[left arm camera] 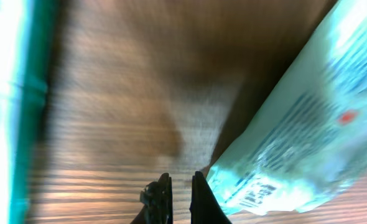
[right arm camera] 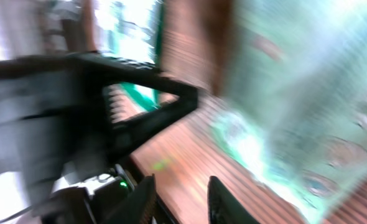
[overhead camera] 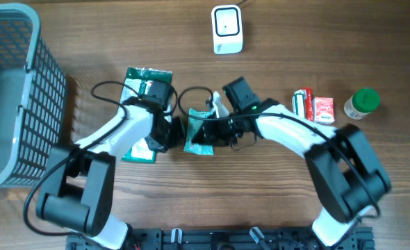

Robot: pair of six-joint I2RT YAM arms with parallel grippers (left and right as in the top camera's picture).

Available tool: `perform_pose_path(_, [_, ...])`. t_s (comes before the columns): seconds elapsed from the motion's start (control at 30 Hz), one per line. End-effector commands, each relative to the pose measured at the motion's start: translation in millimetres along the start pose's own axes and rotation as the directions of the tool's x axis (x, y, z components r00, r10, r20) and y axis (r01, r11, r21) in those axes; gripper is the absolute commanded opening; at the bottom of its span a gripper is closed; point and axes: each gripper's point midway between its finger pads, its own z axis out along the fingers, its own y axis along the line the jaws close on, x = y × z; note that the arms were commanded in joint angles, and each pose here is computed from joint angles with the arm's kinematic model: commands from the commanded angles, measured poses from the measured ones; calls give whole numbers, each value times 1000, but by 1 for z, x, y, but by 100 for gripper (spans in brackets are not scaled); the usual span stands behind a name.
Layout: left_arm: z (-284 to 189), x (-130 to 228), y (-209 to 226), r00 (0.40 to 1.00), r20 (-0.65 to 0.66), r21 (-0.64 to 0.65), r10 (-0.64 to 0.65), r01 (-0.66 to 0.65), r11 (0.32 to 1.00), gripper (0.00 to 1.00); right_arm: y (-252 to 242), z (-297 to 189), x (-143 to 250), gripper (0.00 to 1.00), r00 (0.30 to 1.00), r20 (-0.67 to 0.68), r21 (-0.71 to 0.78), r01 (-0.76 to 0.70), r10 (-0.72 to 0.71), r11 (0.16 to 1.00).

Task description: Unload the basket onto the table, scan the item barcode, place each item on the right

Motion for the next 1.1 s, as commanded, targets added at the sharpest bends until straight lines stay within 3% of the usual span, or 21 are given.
perform_pose_path(0.0, [-28, -18, -16, 996, 94, 61, 9, -14, 998, 9, 35, -38, -40, 36, 944, 198, 63, 255, -262, 965])
perform_pose_path(0.17, [-21, -6, -23, 997, 70, 56, 42, -46, 997, 7, -16, -55, -83, 41, 884, 346, 391, 169, -314, 905])
perform_pose_path(0.37, [-12, 9, -28, 995, 44, 44, 85, -87, 995, 7, -53, -53, -94, 49, 885, 355, 492, 99, -303, 865])
perform_pose_path(0.8, [8, 16, -16, 999, 37, 30, 32, -33, 999, 7, -78, -14, -81, 53, 940, 259, 397, 106, -222, 912])
perform_pose_path(1.07, [18, 7, -10, 995, 92, 20, 32, -34, 999, 10, -81, -5, -47, 55, 983, 180, 331, -37, -24, 943])
